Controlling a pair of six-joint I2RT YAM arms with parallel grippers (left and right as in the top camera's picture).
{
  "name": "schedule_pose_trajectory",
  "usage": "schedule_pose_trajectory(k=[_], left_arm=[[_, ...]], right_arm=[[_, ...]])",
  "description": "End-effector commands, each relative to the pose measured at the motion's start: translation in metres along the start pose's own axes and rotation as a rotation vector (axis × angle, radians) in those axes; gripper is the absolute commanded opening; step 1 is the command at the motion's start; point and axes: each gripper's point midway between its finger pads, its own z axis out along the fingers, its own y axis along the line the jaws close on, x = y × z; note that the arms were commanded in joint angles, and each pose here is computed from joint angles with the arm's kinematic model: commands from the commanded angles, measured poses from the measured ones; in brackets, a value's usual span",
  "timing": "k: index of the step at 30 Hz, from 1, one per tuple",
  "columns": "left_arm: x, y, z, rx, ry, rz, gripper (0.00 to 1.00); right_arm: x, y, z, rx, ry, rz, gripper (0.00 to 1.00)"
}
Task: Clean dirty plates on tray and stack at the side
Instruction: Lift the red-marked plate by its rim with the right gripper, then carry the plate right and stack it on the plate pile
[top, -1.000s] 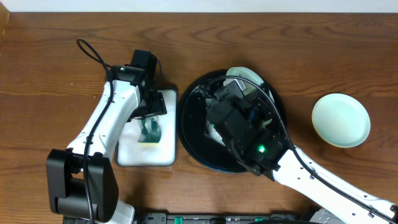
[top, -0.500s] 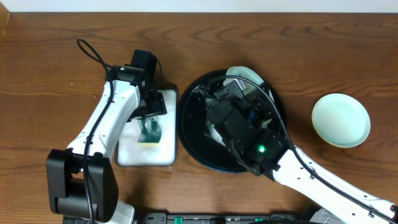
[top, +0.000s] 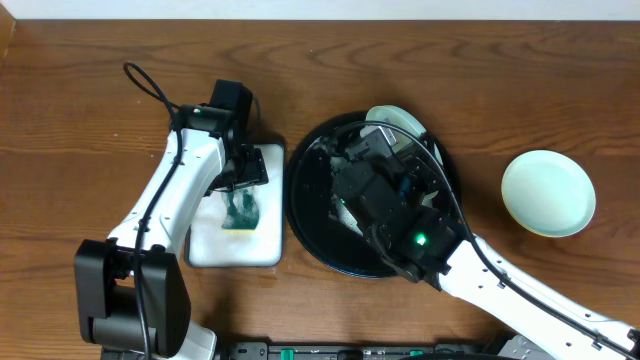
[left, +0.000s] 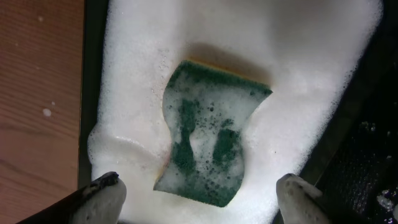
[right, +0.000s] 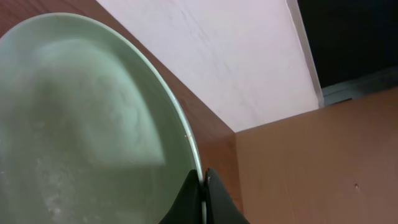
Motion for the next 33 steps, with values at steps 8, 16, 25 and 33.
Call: schedule_pose_trajectory(k=[8,16,25,33], left_arm=[[-0.002,0.001,-0.002,0.001,-0.005,0.0,0.83],[-0.002,0.001,-0.002,0.001,-0.005,0.0,0.83],[-0.002,0.001,-0.002,0.001,-0.005,0.0,0.83],[-0.002,0.001,-0.002,0.001,-0.005,0.0,0.83]], right_arm=[[0.035,-0.007,0.019,-0.036,0.123,0.32,0.01],[0.068,0.007,0.029,-0.405,0.311,0.732,0.01],[0.158,-0.075,0.071,-0.494,0.483,1.3,0.01],[0.302,-0.089,0.101,-0.249,0.855,1.568,0.01]])
